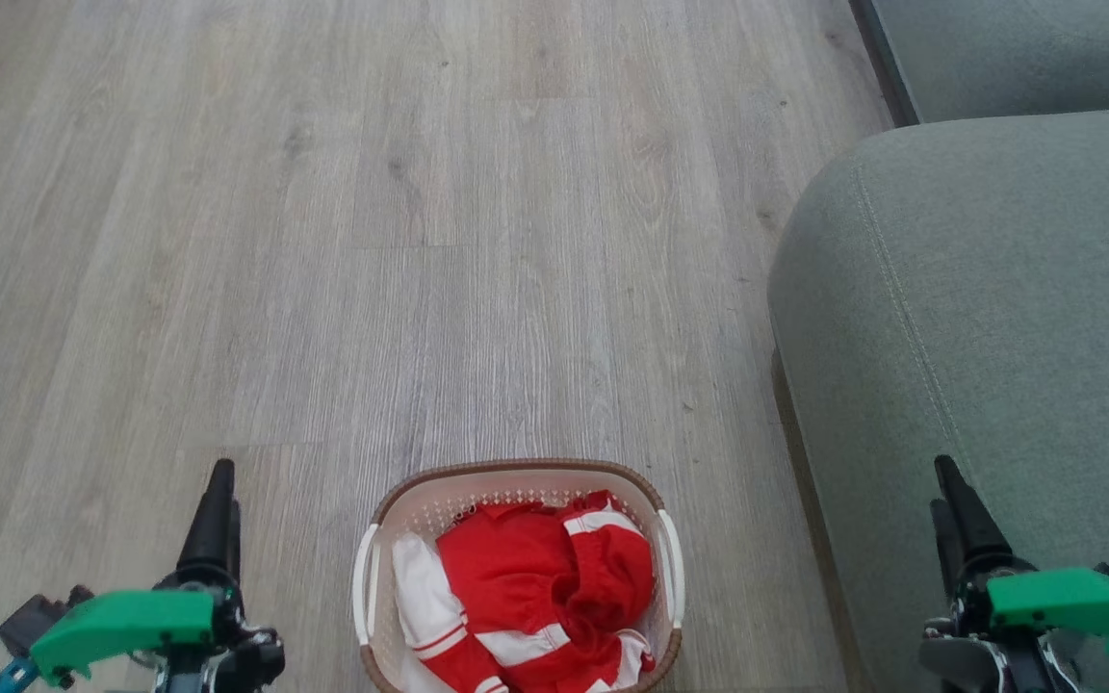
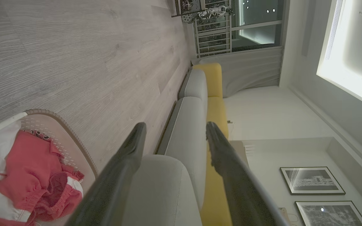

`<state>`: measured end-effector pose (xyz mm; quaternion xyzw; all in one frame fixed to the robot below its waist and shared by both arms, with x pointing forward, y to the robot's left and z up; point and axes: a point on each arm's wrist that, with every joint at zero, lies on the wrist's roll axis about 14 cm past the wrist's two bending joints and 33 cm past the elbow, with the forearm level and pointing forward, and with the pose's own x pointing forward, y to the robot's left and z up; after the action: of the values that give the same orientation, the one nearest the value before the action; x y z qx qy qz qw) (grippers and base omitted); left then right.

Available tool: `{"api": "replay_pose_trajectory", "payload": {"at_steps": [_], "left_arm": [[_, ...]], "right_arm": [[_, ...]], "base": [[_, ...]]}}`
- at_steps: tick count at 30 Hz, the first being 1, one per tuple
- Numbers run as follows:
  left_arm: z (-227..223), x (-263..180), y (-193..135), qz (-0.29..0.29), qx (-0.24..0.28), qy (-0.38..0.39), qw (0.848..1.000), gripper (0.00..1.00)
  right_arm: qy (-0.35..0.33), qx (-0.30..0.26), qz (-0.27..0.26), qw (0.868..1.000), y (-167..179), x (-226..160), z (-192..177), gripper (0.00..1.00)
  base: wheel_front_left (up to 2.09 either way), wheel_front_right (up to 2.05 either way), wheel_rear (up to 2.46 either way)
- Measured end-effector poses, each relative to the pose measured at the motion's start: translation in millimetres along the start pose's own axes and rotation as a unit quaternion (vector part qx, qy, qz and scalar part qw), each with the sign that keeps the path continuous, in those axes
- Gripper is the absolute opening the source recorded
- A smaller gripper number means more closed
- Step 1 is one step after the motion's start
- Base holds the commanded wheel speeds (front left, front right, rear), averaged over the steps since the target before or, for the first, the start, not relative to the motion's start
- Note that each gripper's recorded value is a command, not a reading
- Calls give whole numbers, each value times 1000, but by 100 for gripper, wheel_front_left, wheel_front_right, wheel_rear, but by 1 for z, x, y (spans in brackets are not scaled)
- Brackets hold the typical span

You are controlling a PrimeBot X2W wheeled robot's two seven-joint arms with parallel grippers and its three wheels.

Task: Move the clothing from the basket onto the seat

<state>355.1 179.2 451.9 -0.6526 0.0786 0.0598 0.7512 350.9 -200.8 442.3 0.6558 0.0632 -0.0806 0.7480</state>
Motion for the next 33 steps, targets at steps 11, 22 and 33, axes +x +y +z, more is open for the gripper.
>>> {"api": "replay_pose_trajectory", "payload": {"at_steps": [11, 22, 33], "left_arm": [[-7, 1, -11, -9, 89, 5, 996, 100], [-16, 0, -19, -14, 198, 6, 980, 100], [-15, -3, -20, -14, 278, -6, 960, 100]], "right_arm": [[1, -86, 28, 996, 19, 2, -3, 100], [6, -173, 48, 984, 30, 2, -13, 100], [0, -239, 59, 969, 35, 2, -15, 100]], "base": [[0, 0, 0], [0, 0, 0], [0, 0, 0]]}}
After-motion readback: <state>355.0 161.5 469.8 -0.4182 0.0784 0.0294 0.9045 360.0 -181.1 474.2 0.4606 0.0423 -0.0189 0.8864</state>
